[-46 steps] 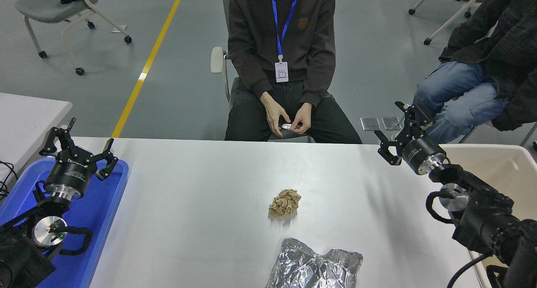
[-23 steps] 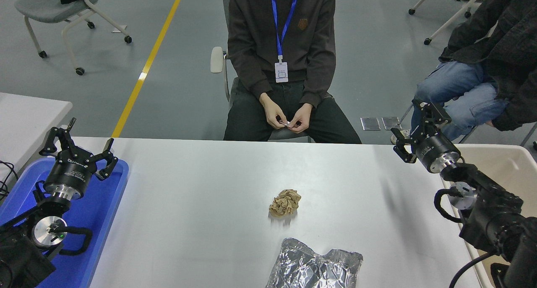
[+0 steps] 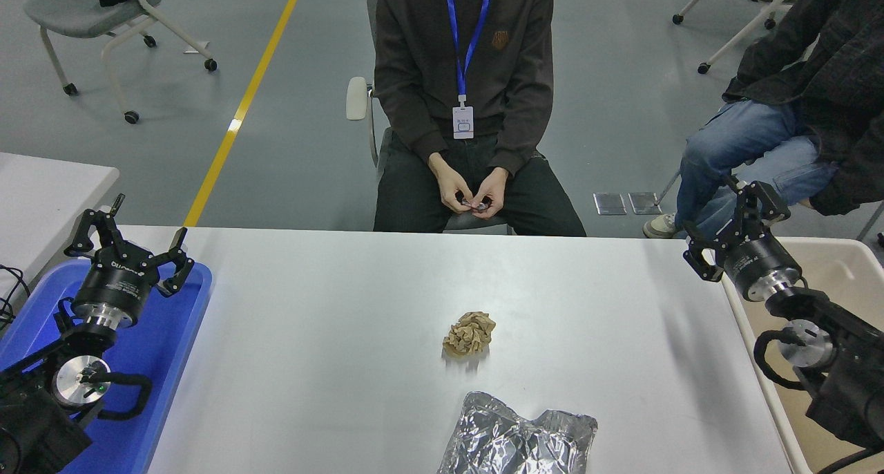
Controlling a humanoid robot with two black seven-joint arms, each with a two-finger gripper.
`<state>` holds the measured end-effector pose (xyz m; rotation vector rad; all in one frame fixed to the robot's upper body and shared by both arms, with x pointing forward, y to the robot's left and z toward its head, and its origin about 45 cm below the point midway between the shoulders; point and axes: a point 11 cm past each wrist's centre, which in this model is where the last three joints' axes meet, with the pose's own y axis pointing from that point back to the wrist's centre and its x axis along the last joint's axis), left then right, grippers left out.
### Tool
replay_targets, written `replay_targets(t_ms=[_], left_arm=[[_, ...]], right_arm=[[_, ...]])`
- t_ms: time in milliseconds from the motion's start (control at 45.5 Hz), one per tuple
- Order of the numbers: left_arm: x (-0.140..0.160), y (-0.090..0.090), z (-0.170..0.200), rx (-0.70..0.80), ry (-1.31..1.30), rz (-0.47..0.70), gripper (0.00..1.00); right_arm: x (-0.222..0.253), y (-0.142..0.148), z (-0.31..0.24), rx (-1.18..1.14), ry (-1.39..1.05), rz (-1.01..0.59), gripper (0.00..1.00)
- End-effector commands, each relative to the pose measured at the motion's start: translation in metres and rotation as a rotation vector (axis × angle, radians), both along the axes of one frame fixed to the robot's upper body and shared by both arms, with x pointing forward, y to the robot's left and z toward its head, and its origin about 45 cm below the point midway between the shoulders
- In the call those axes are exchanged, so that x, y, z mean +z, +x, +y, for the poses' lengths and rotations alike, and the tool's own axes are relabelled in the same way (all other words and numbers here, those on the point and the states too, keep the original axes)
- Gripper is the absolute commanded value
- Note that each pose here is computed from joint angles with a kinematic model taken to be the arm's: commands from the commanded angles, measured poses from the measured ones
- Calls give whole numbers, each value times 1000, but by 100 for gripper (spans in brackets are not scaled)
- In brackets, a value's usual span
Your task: Clean the table surface
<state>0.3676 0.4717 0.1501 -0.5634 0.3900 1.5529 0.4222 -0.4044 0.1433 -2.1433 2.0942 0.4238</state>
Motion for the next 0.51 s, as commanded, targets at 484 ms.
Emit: replay_targets(t_ms=[484], left_arm=[[0, 0, 0, -1, -1, -1, 100]], right_arm=[[-9, -2, 22, 7, -78, 18, 99]])
